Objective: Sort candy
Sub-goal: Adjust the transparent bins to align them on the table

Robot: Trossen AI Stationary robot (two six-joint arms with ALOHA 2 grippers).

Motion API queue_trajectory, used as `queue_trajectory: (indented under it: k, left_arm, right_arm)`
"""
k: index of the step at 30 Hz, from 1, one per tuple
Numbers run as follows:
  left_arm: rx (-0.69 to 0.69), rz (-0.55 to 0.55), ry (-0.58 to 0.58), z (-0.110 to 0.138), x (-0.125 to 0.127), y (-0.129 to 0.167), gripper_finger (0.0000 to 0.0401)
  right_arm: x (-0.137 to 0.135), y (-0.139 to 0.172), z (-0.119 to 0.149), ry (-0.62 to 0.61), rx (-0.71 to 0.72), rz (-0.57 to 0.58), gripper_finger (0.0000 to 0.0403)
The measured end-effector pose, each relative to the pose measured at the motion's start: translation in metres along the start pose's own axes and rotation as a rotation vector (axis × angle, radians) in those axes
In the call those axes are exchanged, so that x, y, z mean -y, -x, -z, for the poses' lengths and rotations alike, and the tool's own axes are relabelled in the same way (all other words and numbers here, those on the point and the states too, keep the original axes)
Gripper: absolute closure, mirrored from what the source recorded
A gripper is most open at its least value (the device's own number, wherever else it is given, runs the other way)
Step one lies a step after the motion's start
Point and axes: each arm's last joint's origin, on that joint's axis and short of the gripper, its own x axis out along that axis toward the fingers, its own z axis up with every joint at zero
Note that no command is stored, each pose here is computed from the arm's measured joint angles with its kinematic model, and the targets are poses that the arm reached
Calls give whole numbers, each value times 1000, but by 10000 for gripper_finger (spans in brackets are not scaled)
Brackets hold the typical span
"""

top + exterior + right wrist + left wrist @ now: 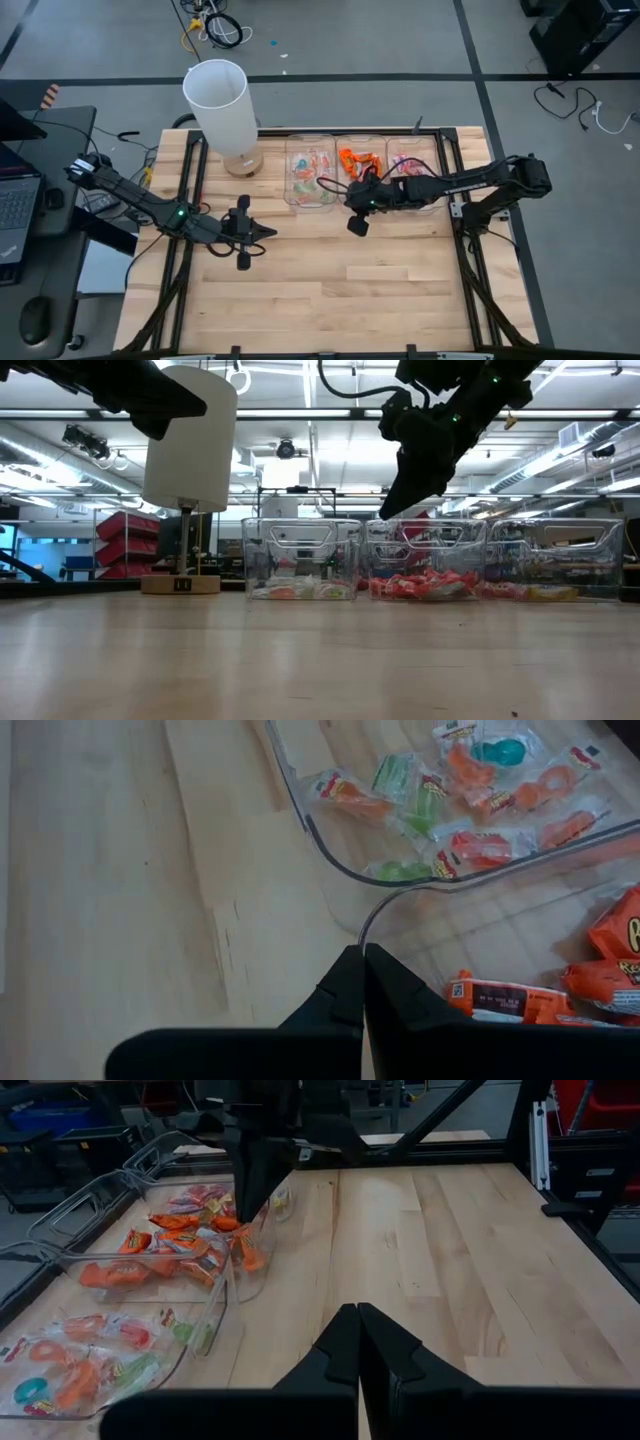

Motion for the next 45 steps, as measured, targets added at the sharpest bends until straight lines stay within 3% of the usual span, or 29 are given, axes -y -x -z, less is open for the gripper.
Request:
queue_trajectory:
  k: [10, 22, 27, 30, 36, 45]
  left_arm:
    - [0, 0, 0, 0, 0, 0, 401]
    - [-17, 68, -1, 1, 2, 0, 401]
    - [-16, 67, -4, 1, 2, 0, 401]
    - [-18, 72, 10, 1, 2, 0, 401]
    - [-18, 73, 6, 1, 2, 0, 401]
    - [-7, 47, -6, 0, 1, 0, 401]
  right_arm:
    - [-6, 60, -5, -4, 118, -32, 403]
    - [1, 128, 25, -135, 127, 171, 403]
    - [2, 136, 36, -119, 65, 182, 403]
    - [5, 137, 48, -168, -57, 173, 403]
    - [-3, 130, 68, -174, -220, 49, 403]
    - [4, 109, 99, -212, -296, 166, 403]
